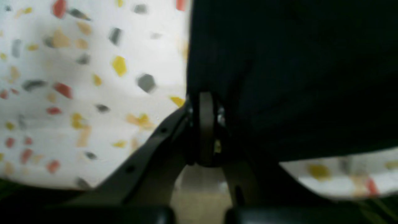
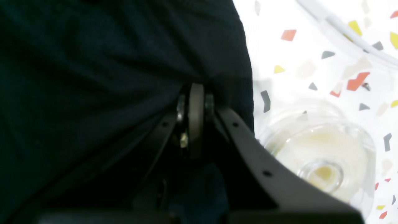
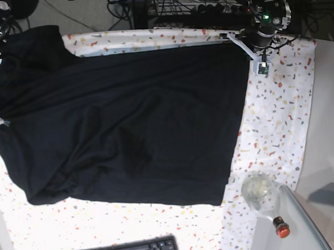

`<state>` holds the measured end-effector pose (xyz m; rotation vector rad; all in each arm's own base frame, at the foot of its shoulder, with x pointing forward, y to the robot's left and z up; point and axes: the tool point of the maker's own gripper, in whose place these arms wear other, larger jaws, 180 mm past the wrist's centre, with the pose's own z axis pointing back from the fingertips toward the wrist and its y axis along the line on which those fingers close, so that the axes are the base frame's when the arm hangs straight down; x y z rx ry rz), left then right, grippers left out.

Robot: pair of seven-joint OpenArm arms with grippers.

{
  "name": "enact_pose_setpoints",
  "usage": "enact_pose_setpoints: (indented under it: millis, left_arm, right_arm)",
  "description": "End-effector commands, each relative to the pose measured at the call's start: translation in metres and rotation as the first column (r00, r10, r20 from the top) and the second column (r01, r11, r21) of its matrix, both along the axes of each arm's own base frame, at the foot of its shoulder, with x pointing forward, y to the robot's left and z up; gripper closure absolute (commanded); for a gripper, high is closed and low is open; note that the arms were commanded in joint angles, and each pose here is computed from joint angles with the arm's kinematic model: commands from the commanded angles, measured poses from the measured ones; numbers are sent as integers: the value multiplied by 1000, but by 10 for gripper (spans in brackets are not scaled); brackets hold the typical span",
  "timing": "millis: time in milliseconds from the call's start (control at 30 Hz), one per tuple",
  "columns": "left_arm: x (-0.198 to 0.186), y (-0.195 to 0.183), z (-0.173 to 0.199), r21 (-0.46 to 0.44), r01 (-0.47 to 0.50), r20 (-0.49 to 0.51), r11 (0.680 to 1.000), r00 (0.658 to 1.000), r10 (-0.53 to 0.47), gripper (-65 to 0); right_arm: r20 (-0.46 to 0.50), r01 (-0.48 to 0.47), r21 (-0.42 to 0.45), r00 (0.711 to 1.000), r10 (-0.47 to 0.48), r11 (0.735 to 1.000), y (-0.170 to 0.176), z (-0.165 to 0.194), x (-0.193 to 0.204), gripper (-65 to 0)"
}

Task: Layout the t-shirt on the table in an organized manner, then fold the t-shirt properly
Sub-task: 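Pull the shirt edge with the right gripper to smooth the shirt flat, then release with the left gripper and grasp the shirt side lower down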

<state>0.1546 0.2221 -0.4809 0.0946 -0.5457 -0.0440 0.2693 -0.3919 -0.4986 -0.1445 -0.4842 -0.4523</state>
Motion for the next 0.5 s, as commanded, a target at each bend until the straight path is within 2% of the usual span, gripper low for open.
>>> enact_pose_setpoints:
  millis: [0,33,167,233,300,367,433,467]
  left_arm:
    - [1,12,12,15,-33,38,999,999,32,0]
    - [-2,17,19,4,-63,56,998,996,63,-15]
    - [-10,43,60,-38,-178,168,983,969,182,-349]
    - [-5,45,83,-53,-178,228,983,956,185,-428]
    - [9,41,109,-70,-148,304,987,939,162,-438]
    - [27,32,122,-106,-106,354,989,925,137,-410]
    - [62,16,124,-120,-18,388,993,919,64,-347]
    - [76,8,113,-126,18,359,992,933,29,-291]
  right_arm:
    - [6,13,-39,1000,-13,999,-15,10,3,0]
    - [5,13,-39,1000,-13,999,-15,10,2,0]
    - [3,14,-38,1000,-13,999,-15,10,2,0]
    - [3,12,-37,1000,-12,999,-15,10,2,0]
    - [4,11,-38,1000,-10,999,-15,11,3,0]
    - [4,11,-38,1000,-10,999,-15,11,3,0]
    - [4,11,-38,1000,-10,999,-15,11,3,0]
    - [4,11,-38,1000,-10,999,-15,11,3,0]
